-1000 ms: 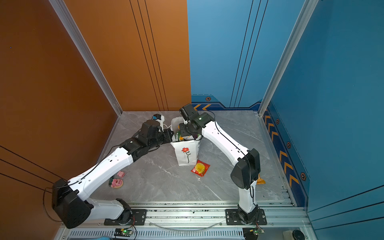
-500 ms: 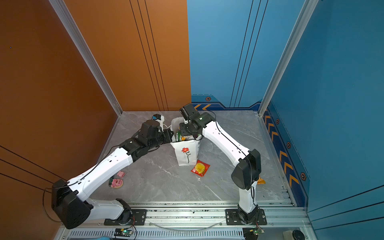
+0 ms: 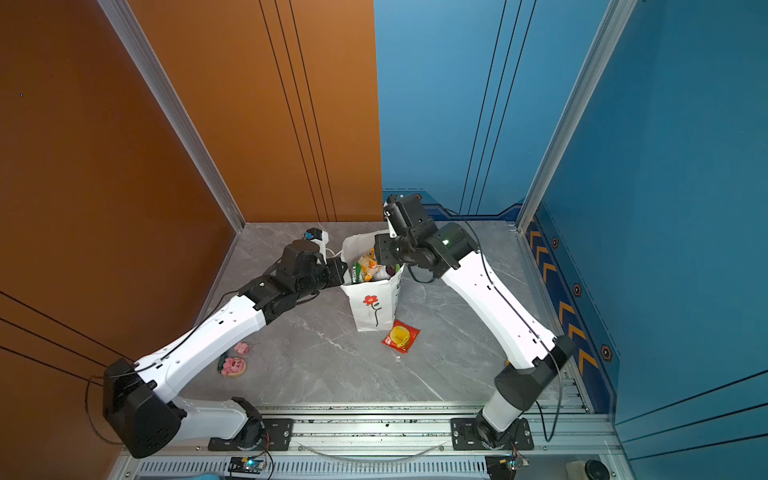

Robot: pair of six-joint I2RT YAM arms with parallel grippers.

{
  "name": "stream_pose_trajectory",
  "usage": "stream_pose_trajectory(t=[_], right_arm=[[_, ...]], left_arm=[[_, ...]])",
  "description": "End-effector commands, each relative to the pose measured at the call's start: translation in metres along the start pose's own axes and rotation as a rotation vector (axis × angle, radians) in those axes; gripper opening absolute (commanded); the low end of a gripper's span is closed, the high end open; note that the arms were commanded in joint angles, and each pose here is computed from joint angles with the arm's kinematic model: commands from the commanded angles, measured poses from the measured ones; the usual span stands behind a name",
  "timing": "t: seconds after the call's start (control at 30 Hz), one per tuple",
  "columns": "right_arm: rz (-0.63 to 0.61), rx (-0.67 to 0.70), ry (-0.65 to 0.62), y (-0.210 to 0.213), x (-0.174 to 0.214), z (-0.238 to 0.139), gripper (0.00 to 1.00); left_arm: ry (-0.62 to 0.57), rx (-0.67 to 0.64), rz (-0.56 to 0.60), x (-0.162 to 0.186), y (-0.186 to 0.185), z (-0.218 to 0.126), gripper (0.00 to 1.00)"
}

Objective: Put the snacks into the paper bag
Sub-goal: 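Raise the right gripper from the bag and move toward the red packet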

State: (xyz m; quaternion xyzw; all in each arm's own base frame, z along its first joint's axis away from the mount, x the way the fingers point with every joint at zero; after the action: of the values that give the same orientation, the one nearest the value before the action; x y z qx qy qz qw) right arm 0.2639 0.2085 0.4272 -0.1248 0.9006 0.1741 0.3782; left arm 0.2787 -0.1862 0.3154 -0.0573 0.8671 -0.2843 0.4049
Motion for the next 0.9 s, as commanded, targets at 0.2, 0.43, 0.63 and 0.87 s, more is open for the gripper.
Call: stream_pose_trajectory(t=[0.2, 0.43, 0.63, 0.87], right_arm=[[0.069, 0.118, -0.03, -0.044, 0.037, -0.032, 0.55], [0.238, 0.203, -0.049, -0.092, 0.076, -0.05, 0.56], [0.44, 0.224, -0.033, -0.127, 0.123, -0.042, 0.56], [0.616, 0.241, -0.004, -0.146, 0.167, -0.019, 0.59]], left_arm=[[-0.083, 0.05, 0.017, -0.013, -0.009, -0.016, 0.0], [-0.082, 0.04, 0.011, -0.013, -0.006, -0.014, 0.0], [-0.081, 0.037, 0.005, -0.014, -0.004, -0.012, 0.0], [-0.08, 0.035, 0.003, -0.014, -0.003, -0.012, 0.0]])
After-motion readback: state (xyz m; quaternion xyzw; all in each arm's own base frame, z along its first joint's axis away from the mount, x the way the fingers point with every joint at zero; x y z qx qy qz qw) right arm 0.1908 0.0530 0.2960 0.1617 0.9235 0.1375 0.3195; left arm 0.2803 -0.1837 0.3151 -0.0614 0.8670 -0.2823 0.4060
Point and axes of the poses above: each gripper's point midway between its finger pads, its own z axis out along the fingers, its own y axis along the line the jaws close on, x = y × z, the point moved 10 cm from there along -z, back along the fingers, and after that the axes turned 2 degrees about -z, right-handed, at the moved point
